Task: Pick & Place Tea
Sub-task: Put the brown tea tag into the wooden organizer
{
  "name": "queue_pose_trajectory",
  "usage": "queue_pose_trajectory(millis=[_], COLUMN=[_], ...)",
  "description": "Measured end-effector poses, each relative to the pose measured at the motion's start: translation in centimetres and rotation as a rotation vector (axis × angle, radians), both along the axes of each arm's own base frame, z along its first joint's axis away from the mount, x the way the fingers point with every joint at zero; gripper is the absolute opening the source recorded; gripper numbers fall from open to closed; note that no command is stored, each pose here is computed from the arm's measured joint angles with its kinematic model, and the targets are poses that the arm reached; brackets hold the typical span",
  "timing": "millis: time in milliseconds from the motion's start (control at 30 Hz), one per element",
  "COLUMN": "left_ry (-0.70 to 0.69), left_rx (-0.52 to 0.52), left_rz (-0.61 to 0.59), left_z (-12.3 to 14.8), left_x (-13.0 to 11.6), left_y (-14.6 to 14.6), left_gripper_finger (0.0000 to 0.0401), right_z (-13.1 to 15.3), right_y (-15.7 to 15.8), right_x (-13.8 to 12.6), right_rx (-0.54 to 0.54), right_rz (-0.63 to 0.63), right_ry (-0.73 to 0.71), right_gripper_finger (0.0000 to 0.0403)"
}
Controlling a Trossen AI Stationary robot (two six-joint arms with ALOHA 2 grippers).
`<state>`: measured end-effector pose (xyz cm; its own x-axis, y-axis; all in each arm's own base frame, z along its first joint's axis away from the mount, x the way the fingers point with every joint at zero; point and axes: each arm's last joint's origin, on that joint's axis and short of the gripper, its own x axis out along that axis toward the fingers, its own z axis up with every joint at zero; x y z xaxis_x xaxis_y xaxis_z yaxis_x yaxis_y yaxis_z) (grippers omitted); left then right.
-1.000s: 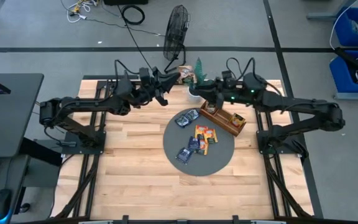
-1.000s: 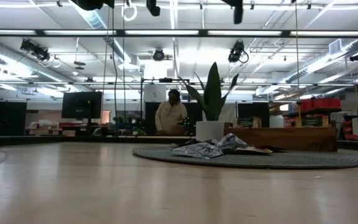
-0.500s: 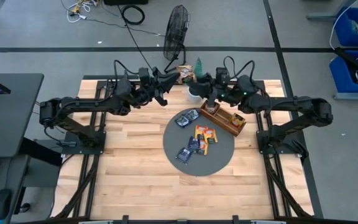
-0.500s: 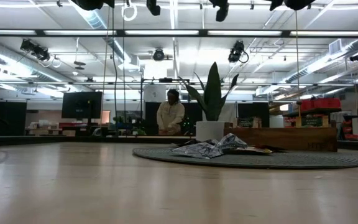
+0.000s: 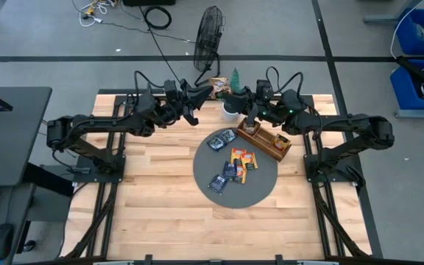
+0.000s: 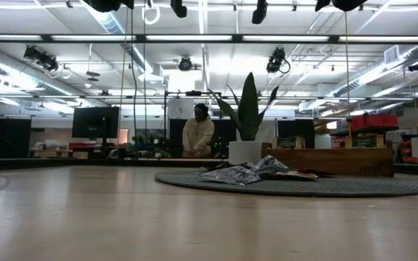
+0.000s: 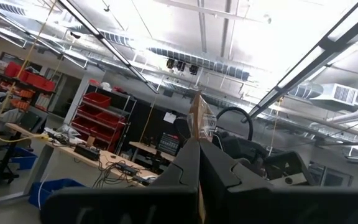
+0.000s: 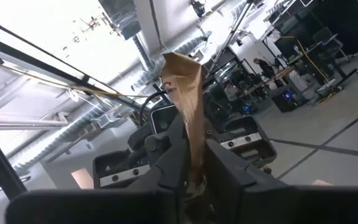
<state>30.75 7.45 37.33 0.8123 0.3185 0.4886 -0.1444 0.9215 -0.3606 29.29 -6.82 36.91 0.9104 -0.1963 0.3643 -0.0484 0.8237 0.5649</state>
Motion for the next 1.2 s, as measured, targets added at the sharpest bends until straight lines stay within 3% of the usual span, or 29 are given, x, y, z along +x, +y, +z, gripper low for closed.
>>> queue_pose_trajectory(millis=[100,233,467,867,1033,1200], left_ry=[0.001,0.005,0.033,0.128,0.257,0.424], left_rx=[0.003,0.008,-0.012,-0.053,-0.06,-0.053], left_rz=[0.002,0.005,-0.003,-0.079,-0.165,-0.155], left_z=[0.0,0.0,-0.3,-1.2,-1.2,-1.0], left_x=[0.0,0.0,0.2,0.5,-0.3,-2.2], left_y=[0.0,0.0,0.0,-0.1,-0.5,-1.0], left_gripper_finger=[0.0002,0.0002,0.0009,0.0094,0.0129,0.0139], right_z=[0.0,0.0,0.1,2.2,2.0,1.5], right_y=[0.0,0.0,0.0,-0.8,-1.4,-1.4], right_x=[0.0,0.0,-0.2,-3.0,-4.8,-6.2], right_rx=[0.0,-0.018,-0.019,-0.055,0.022,0.103], right_rz=[-0.001,-0.009,-0.018,-0.05,-0.059,0.06], right_ry=[0.001,0.005,0.005,-0.019,0.117,0.322], right_gripper_finger=[0.0052,0.0009,0.0002,0.0001,0.0,0.0])
